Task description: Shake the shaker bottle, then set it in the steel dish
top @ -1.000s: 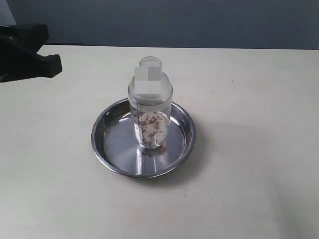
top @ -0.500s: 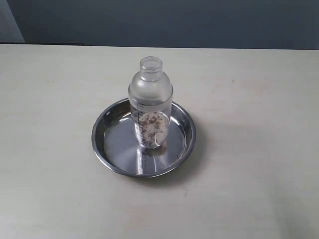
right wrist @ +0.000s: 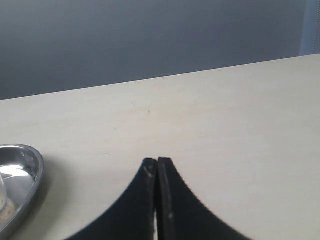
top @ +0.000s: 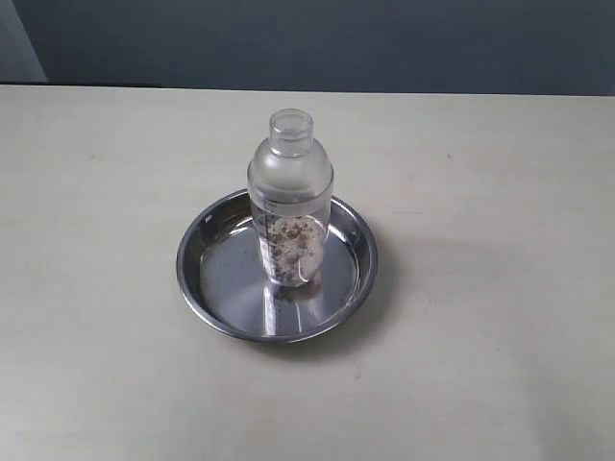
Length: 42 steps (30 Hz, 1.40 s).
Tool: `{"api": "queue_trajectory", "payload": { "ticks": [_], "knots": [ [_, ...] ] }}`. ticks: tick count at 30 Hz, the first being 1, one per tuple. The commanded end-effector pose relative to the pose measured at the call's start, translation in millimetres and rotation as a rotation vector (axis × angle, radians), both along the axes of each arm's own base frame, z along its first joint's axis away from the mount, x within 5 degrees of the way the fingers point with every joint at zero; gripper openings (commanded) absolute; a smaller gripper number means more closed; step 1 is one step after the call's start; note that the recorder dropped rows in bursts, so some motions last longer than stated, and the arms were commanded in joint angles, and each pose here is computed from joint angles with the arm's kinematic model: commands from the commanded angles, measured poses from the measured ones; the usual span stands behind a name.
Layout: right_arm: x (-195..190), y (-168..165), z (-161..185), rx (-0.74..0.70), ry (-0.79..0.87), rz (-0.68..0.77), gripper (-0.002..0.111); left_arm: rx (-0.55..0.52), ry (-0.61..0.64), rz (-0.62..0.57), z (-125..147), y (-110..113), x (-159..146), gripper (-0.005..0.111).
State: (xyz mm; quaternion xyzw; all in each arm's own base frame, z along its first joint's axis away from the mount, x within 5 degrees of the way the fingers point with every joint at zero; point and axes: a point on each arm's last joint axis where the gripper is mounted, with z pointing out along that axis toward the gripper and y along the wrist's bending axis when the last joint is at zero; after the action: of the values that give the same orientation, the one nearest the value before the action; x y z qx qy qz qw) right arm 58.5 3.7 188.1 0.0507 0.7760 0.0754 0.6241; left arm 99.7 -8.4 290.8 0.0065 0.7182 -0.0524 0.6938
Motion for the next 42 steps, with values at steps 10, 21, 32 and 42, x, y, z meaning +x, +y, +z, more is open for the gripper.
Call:
{"api": "queue_trajectory", "payload": {
  "ticks": [10,21,32,42],
  "knots": [
    [0,0,1,-0.006,-0.010,0.001,-0.001,-0.129,0.051,0.096,-48,7,-41,0.000],
    [0,0,1,-0.006,-0.010,0.001,-0.001,-0.156,0.121,0.125,-73,8,-46,0.000],
    [0,0,1,-0.005,-0.013,0.001,-0.001,-0.137,0.207,0.125,-97,7,-46,0.000],
    [0,0,1,-0.005,-0.013,0.001,-0.001,-0.087,0.244,0.122,-110,7,-46,0.000]
  ]
}}
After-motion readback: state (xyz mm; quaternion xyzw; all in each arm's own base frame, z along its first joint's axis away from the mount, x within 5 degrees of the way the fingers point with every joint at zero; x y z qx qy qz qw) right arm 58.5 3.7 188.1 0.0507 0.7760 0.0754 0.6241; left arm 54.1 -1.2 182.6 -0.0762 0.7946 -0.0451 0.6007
